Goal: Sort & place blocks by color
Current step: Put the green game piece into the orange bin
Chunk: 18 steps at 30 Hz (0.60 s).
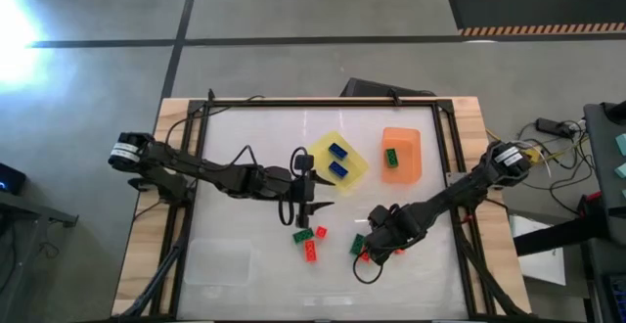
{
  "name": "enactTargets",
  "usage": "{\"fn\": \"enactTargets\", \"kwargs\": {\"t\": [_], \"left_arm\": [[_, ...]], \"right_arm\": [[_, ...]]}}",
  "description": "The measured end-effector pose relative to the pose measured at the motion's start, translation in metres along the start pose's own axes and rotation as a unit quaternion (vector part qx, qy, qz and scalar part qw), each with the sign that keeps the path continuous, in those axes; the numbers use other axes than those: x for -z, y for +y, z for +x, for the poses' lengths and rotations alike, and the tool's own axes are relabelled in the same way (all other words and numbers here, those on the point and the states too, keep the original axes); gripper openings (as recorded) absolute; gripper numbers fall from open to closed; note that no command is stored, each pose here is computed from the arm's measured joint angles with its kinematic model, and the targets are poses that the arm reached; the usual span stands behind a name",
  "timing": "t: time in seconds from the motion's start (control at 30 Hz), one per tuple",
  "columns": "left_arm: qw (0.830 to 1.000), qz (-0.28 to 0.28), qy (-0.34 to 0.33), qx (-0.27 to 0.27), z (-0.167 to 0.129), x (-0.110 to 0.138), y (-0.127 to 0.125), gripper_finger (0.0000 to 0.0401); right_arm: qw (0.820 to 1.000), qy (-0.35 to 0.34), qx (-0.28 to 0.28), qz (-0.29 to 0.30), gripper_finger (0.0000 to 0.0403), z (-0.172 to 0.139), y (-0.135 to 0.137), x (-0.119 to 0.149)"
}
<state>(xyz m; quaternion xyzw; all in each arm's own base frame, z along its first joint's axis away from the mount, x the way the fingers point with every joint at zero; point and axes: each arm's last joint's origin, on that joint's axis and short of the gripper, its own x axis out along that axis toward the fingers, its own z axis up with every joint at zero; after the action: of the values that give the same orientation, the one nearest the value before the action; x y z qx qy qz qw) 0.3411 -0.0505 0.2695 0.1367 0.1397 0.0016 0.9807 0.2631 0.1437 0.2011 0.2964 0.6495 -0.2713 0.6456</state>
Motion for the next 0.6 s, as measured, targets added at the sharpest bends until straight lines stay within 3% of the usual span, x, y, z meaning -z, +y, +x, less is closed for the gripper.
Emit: {"fn": "enactTargets", "kwargs": {"t": [0.6], "left_arm": [[1.0, -0.001, 0.018, -0.006, -0.02, -0.008, 0.006, 0.0207]], "right_arm": [[1.0, 0.0, 0.001, 0.023, 0.0209, 0.014, 0.013, -0.006]]}}
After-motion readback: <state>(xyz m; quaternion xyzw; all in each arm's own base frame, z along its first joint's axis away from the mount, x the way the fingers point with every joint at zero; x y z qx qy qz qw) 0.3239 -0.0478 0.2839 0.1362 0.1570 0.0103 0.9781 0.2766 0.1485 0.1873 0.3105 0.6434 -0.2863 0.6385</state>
